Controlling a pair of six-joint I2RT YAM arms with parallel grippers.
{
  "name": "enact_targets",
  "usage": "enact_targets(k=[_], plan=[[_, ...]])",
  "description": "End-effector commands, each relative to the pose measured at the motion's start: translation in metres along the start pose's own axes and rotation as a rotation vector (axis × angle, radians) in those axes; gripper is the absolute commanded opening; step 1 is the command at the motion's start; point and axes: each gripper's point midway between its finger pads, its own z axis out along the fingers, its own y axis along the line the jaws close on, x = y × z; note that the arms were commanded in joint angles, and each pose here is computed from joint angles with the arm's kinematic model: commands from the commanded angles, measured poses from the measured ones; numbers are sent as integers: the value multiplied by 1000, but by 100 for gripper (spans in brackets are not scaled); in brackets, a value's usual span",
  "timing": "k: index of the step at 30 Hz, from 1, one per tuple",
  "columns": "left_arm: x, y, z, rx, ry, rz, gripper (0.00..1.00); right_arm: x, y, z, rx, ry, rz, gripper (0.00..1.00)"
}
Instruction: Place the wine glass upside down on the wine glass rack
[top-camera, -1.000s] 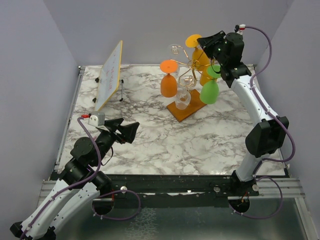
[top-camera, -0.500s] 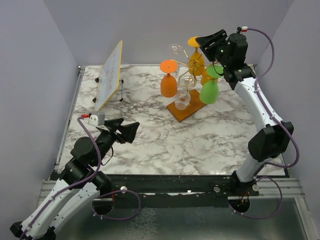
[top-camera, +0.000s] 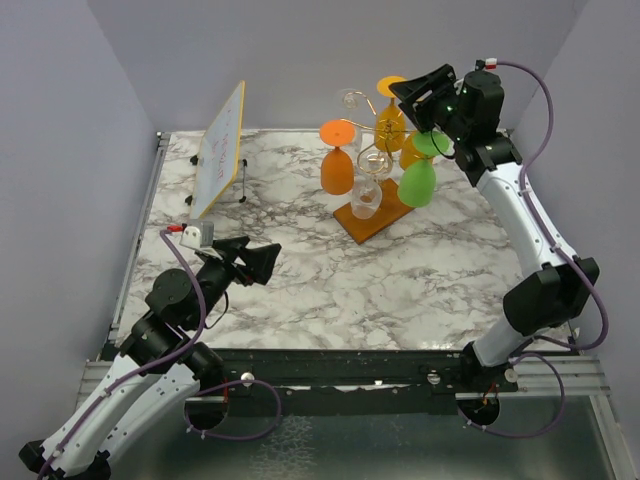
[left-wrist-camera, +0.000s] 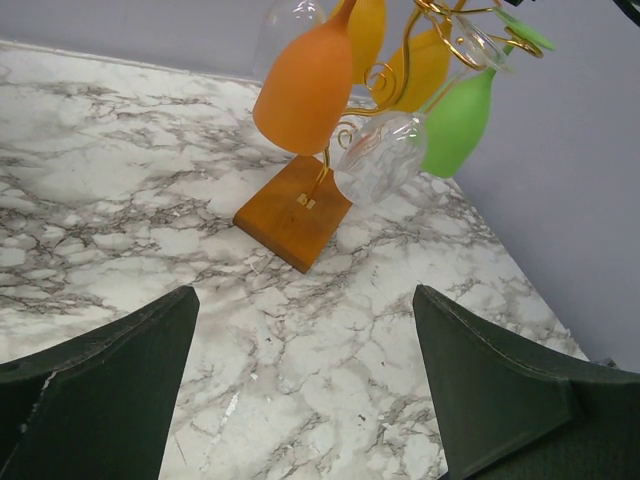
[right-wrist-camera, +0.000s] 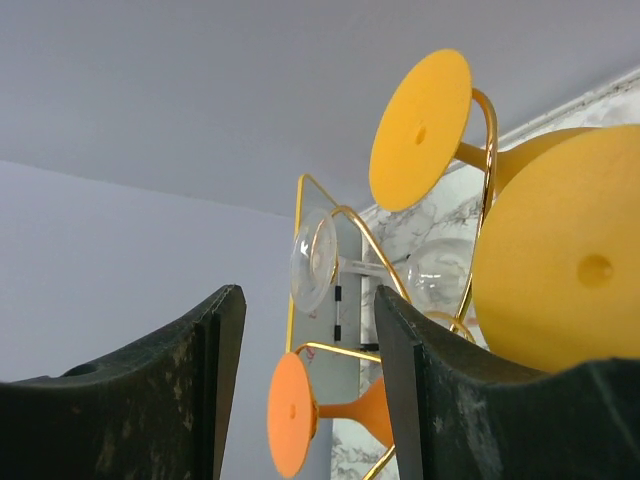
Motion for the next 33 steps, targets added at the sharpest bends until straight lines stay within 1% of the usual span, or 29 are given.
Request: enact_targets(k=[1,5,7,10,13,15,18,22,25,28,31,33], plan=[[-12,-4,-3,-5,-11,-6,89,0,22,-28,-67,19,-10,60],[-11,-3,-2,-17,15,10,94,-4,43,-62,-140,-5,-80,60],[-10,-3,-2,-29,37,22,98,-2,52,-91,-182,-5,-174,60],[-9,1,-1,-58,58,36,99,5,46,-139,-189,-31,-314,60],[-12,6,1,-89,66,52,99,6,13,-184,-73,-82,-429,61],[-17,9,1,-116,57,61,99,10,-11,-213,15,-90,-486,61],[-25,14,2,-156,37,73,99,23,-46,-245,100,-78,-531,61],[-42,19,1,-214,9,96,99,26,-104,-286,318,-108,-559,63],[-54,20,-1,-236,11,154,99,32,-126,-309,386,-98,-588,65],[-61,20,-4,-246,24,195,99,34,-142,-327,460,-96,-590,70],[-71,19,-11,-248,16,231,99,34,-147,-339,496,-87,-601,81],[-81,17,-17,-242,2,253,99,30,-143,-346,492,-102,-618,90]])
